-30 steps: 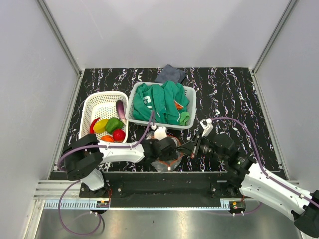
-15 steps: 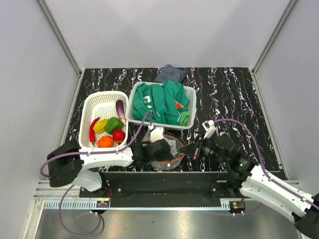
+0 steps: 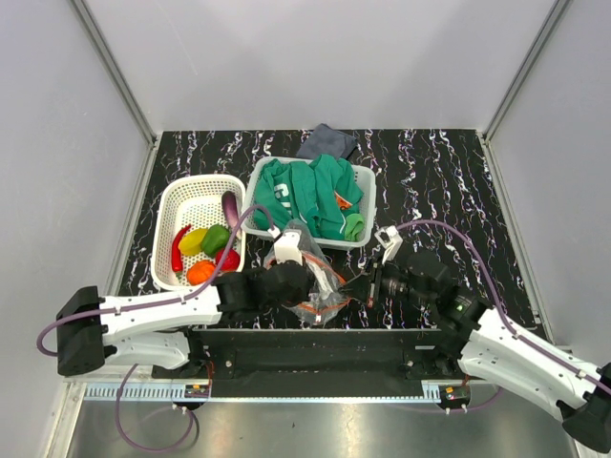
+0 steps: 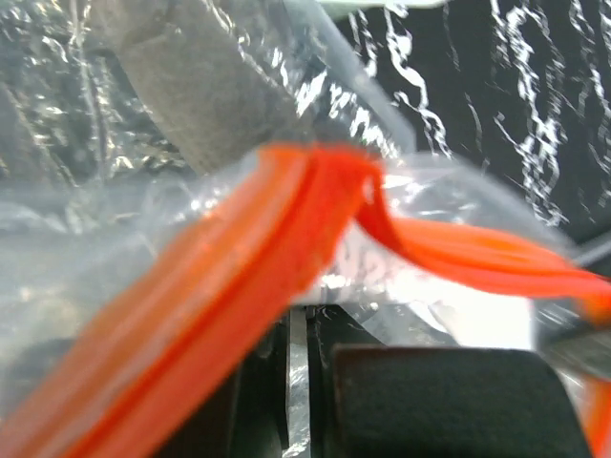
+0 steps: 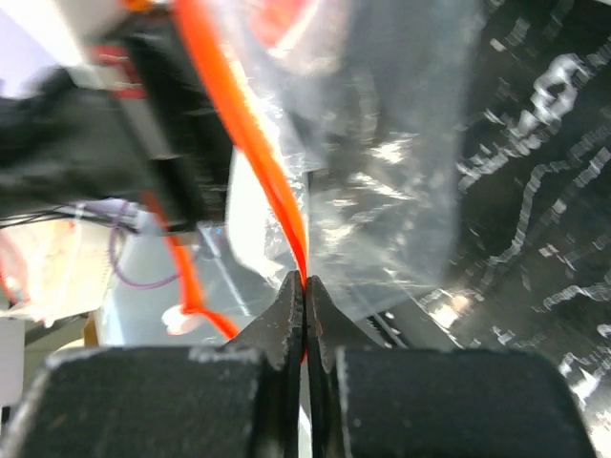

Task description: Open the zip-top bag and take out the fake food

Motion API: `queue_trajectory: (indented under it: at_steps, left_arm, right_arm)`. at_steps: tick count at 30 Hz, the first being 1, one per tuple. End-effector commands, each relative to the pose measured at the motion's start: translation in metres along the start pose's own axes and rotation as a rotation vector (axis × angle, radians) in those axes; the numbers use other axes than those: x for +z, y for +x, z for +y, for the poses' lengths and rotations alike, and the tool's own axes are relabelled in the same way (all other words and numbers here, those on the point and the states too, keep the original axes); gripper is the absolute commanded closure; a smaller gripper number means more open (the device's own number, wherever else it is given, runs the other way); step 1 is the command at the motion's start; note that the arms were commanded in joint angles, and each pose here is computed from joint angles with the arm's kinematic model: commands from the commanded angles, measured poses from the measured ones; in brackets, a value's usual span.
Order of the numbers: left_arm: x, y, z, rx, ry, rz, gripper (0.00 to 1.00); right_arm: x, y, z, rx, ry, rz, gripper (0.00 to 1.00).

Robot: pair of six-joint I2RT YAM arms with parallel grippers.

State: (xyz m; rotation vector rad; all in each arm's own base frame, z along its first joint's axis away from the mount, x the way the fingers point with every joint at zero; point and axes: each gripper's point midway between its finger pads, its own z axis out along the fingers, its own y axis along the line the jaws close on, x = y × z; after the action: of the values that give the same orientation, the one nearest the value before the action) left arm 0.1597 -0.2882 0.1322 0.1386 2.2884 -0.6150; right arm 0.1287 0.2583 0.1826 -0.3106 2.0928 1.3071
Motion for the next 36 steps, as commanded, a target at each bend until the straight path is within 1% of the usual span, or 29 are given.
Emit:
queue_trajectory:
  at_steps: [1,2,4,5,7,8,10,11,13,14,15,16,17,18,20,21,22,23,24,25,28,30,31,32,33,35,36]
  left_arm:
    - [0.001,-0.036,0.007,-0.010,-0.081,-0.143,1.00]
    - [0.001,-0.037,0.009,-0.011,-0.086,-0.146,1.00]
    - [-0.001,-0.042,0.016,-0.005,-0.111,-0.169,1.00]
    - [-0.001,-0.040,0.022,-0.011,-0.132,-0.168,1.00]
    - [-0.002,-0.034,0.035,-0.010,-0.182,-0.148,1.00]
    - [-0.002,-0.032,0.037,-0.038,-0.189,-0.145,1.00]
    - [-0.002,-0.025,0.040,-0.070,-0.186,-0.128,1.00]
    - [-0.003,-0.023,0.038,-0.125,-0.177,-0.126,1.00]
    - [-0.005,-0.022,0.031,-0.180,-0.141,-0.117,1.00]
    - [-0.006,-0.022,0.027,-0.226,-0.123,-0.115,1.00]
    - [-0.007,-0.023,0.020,-0.255,-0.090,-0.108,1.00]
    - [-0.012,-0.026,0.017,-0.283,-0.061,-0.116,1.00]
    - [-0.015,-0.030,0.013,-0.312,-0.042,-0.120,1.00]
    - [-0.018,-0.031,0.012,-0.327,-0.032,-0.118,1.00]
    - [-0.027,-0.039,0.011,-0.400,-0.017,-0.124,1.00]
    - [-0.031,-0.037,0.015,-0.412,-0.027,-0.107,1.00]
    - [-0.033,-0.040,0.018,-0.437,-0.033,-0.108,1.00]
    - [-0.038,-0.044,0.018,-0.484,-0.026,-0.110,1.00]
    - [-0.040,-0.042,0.024,-0.503,-0.039,-0.098,1.00]
    - [-0.043,-0.043,0.025,-0.529,-0.035,-0.095,1.00]
    - [-0.052,-0.046,0.029,-0.671,-0.006,-0.080,1.00]
    - [-0.060,-0.050,0.029,-0.725,0.017,-0.078,1.00]
    - [-0.063,-0.052,0.027,-0.760,0.030,-0.078,1.00]
    - [-0.066,-0.053,0.027,-0.775,0.035,-0.075,1.00]
    - [-0.069,-0.055,0.026,-0.793,0.047,-0.074,1.00]
    - [-0.074,-0.057,0.022,-0.828,0.068,-0.067,1.00]
    - [-0.076,-0.058,0.021,-0.832,0.072,-0.065,1.00]
  right_arm:
    - [-0.016,-0.027,0.048,-0.094,-0.137,-0.043,1.00]
    - [-0.019,-0.024,0.043,-0.098,-0.110,-0.024,1.00]
    - [-0.028,-0.032,0.043,-0.135,-0.076,-0.055,1.00]
    - [-0.032,-0.029,0.040,-0.136,-0.057,-0.048,1.00]
    - [-0.040,-0.033,0.047,-0.151,-0.078,-0.067,1.00]
    - [-0.040,-0.034,0.050,-0.151,-0.088,-0.066,1.00]
    - [-0.035,-0.029,0.055,-0.151,-0.113,-0.016,1.00]
    - [-0.032,-0.026,0.056,-0.153,-0.122,0.012,1.00]
    - [-0.022,-0.016,0.059,-0.151,-0.161,0.092,1.00]
    - [-0.018,-0.013,0.058,-0.144,-0.160,0.114,0.97]
    - [-0.014,-0.013,0.053,-0.136,-0.140,0.116,0.78]
    - [-0.010,-0.013,0.048,-0.110,-0.111,0.119,0.66]
    - [-0.009,-0.014,0.044,-0.100,-0.092,0.111,0.57]
    - [-0.007,-0.016,0.038,-0.092,-0.058,0.087,0.41]
    - [-0.012,-0.023,0.035,-0.076,-0.034,0.030,0.27]
    - [-0.013,-0.025,0.022,-0.065,0.019,-0.015,0.21]
    - [-0.023,-0.031,0.024,-0.054,0.018,-0.072,0.10]
    - [-0.027,-0.033,0.020,-0.043,0.033,-0.107,0.06]
    - [-0.029,-0.032,0.011,-0.037,0.057,-0.138,0.03]
    - [-0.037,-0.034,0.014,-0.051,0.037,-0.172,0.01]
    - [-0.037,-0.025,0.005,-0.111,0.030,-0.167,0.00]
    - [-0.027,-0.010,0.000,-0.144,0.009,-0.097,0.00]
    - [-0.022,-0.012,0.009,-0.172,-0.043,-0.092,0.00]
    - [-0.017,0.000,0.016,-0.185,-0.107,-0.032,0.01]
    - [-0.003,0.001,0.018,-0.204,-0.138,-0.004,0.02]
    - [0.008,0.005,0.028,-0.223,-0.216,0.044,0.04]
    - [0.021,0.003,0.029,-0.221,-0.239,0.047,0.05]
